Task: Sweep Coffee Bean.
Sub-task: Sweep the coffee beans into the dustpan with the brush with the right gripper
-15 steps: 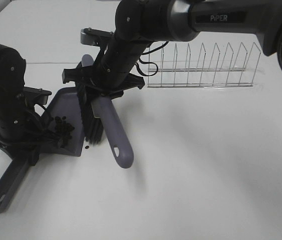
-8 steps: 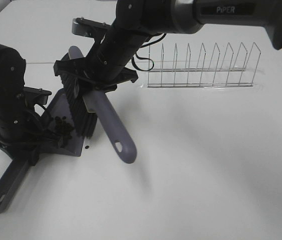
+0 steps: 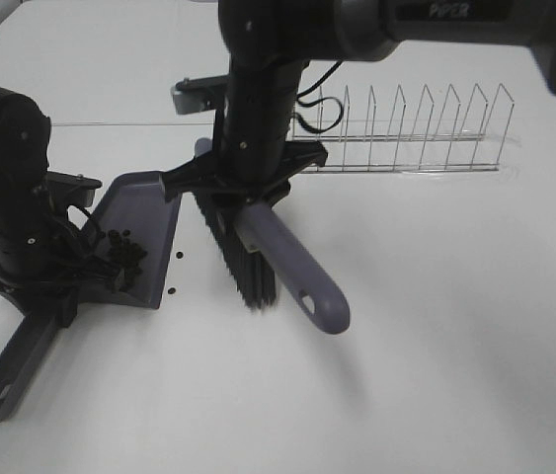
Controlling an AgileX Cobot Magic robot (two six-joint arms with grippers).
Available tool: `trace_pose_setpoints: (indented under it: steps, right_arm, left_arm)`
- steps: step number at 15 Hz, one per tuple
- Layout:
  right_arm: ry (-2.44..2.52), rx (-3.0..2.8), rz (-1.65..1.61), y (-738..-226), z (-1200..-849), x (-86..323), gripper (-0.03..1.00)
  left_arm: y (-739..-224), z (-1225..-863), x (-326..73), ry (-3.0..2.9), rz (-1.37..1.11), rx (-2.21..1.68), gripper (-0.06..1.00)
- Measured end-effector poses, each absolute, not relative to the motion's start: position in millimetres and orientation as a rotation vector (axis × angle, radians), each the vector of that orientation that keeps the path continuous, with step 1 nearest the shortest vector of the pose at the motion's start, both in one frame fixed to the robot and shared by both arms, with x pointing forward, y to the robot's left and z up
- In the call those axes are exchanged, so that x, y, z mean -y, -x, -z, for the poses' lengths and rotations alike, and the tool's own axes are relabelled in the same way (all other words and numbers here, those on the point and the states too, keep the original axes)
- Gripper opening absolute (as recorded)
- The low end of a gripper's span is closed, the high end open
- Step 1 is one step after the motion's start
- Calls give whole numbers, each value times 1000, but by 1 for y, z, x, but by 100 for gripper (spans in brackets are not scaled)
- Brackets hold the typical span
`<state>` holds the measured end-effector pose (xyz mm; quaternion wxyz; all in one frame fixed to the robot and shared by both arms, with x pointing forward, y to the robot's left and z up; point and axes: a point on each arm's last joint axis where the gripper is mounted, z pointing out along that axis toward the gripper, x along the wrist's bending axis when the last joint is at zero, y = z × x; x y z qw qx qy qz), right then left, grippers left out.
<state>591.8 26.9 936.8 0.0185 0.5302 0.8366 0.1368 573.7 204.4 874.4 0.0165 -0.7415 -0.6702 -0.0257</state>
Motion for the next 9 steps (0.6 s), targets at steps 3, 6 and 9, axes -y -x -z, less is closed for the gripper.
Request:
trace_pose_setpoints:
  steps: [3,6,9]
  right_arm:
    - [-1595,-2629,-527,-576,-921,-57,35]
    - [-1679,-2624,-679,-577,-916,-68,35]
    - [-1762,-2644,-867,-575,-920,-79,35]
  left_arm:
    - [-574,-874,-204,2306,80,2085,36]
    - [-574,-874,-204,2305,79,2088,36]
    - [-574,-874,-204,2305,78,2089,36]
